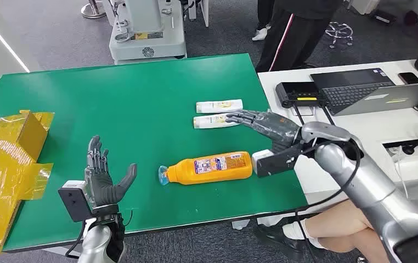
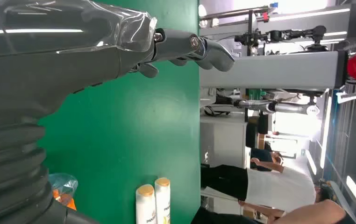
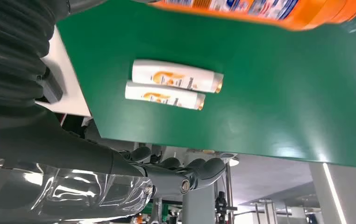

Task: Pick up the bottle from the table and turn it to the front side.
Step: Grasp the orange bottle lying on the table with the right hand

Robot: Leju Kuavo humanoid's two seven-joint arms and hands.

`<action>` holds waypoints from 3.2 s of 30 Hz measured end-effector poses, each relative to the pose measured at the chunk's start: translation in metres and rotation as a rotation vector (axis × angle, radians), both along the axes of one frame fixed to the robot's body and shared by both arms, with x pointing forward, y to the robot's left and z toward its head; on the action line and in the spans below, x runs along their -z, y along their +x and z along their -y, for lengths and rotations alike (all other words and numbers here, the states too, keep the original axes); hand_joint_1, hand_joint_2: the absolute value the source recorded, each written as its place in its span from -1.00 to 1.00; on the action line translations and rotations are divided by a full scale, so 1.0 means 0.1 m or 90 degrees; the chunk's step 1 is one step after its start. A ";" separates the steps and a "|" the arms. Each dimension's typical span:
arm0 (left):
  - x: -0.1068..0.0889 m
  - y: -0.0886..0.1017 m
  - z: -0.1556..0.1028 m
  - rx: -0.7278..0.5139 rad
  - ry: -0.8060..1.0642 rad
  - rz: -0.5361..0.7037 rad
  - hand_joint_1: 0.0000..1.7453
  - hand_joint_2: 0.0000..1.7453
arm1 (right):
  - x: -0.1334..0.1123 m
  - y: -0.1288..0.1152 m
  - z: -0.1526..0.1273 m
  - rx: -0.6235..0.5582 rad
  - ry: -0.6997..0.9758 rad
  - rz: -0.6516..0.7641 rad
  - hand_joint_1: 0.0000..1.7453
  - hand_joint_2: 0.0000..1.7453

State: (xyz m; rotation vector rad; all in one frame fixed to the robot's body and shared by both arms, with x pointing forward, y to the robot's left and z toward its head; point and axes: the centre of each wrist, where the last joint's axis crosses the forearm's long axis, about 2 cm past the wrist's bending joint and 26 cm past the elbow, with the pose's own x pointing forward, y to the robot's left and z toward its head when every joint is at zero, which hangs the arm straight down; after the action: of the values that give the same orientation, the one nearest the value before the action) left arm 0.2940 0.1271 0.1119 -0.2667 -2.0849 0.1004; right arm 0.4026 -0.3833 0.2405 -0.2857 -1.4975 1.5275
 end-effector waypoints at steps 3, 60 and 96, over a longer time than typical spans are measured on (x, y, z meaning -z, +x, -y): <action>0.00 0.00 0.00 0.001 0.001 -0.001 -1.00 1.00 | -0.07 0.13 -0.03 -0.002 -0.019 -0.010 -1.00 1.00; 0.07 0.01 -0.07 -0.031 -0.011 -0.025 -1.00 1.00 | 0.99 0.31 -0.65 0.018 -0.342 -0.186 -1.00 1.00; 0.16 -0.09 -0.09 -0.053 0.003 -0.044 -1.00 1.00 | 1.31 0.09 -0.82 0.052 -0.218 0.025 1.00 1.00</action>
State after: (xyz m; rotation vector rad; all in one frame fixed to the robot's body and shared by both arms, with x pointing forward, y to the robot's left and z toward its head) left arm 0.2852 0.1357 0.0955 -0.1713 -2.0281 0.1520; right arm 0.4115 -0.3011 0.1092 -0.5728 -1.2327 1.7166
